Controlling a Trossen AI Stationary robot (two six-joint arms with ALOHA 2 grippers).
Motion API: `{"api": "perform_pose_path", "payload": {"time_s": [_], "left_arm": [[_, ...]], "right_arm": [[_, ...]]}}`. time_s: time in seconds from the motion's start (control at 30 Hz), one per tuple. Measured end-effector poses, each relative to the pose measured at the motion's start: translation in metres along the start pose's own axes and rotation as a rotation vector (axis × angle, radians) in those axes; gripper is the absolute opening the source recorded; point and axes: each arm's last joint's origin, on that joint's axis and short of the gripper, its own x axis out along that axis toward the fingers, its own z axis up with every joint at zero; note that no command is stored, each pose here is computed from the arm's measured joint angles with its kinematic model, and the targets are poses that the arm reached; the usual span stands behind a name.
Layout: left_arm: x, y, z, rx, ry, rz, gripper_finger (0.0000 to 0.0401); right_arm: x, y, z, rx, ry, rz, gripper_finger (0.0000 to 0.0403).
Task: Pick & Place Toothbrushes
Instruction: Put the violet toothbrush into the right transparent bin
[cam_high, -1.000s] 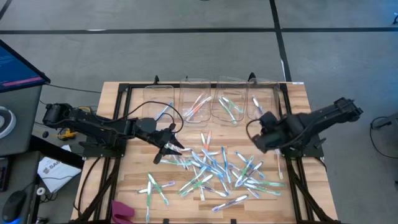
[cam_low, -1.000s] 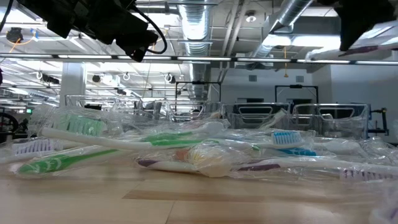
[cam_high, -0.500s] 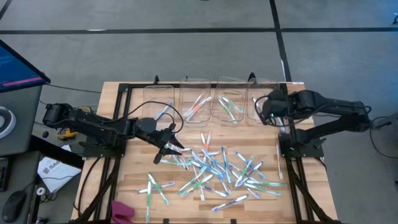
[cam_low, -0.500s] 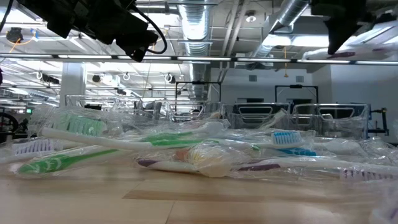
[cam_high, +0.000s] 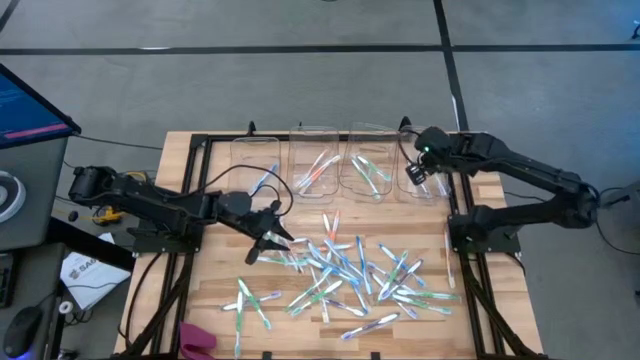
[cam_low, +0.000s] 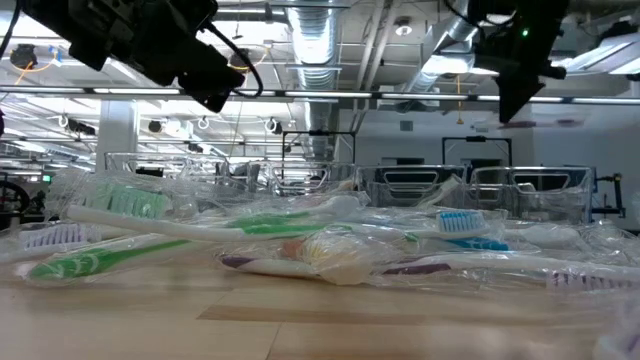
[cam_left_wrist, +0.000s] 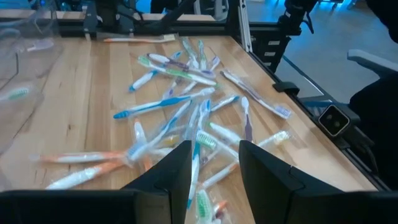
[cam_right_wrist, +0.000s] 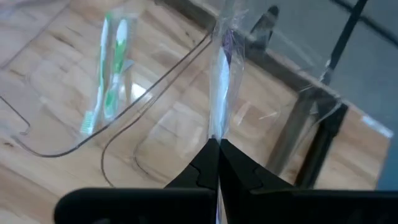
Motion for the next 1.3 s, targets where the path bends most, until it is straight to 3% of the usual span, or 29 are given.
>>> {"api": "perform_pose_path", "payload": {"time_s": [0.43, 0.93, 1.3], "left_arm": [[0.0, 0.0, -0.002, 0.038, -0.024, 0.001, 0.0126], [0.0, 0.0, -0.002, 0.036, -0.025, 0.001, 0.0126], [0.0, 0.0, -0.002, 0.036, -0.025, 0.001, 0.0126]], "right_arm": [[0.037, -0.022, 0.008, 0.085, 0.008, 0.067, 0.0], [0.092, -0.007, 0.011, 0.042, 0.165, 0.045, 0.0], [0.101, -0.006, 0.012, 0.046, 0.193, 0.034, 0.0]]}}
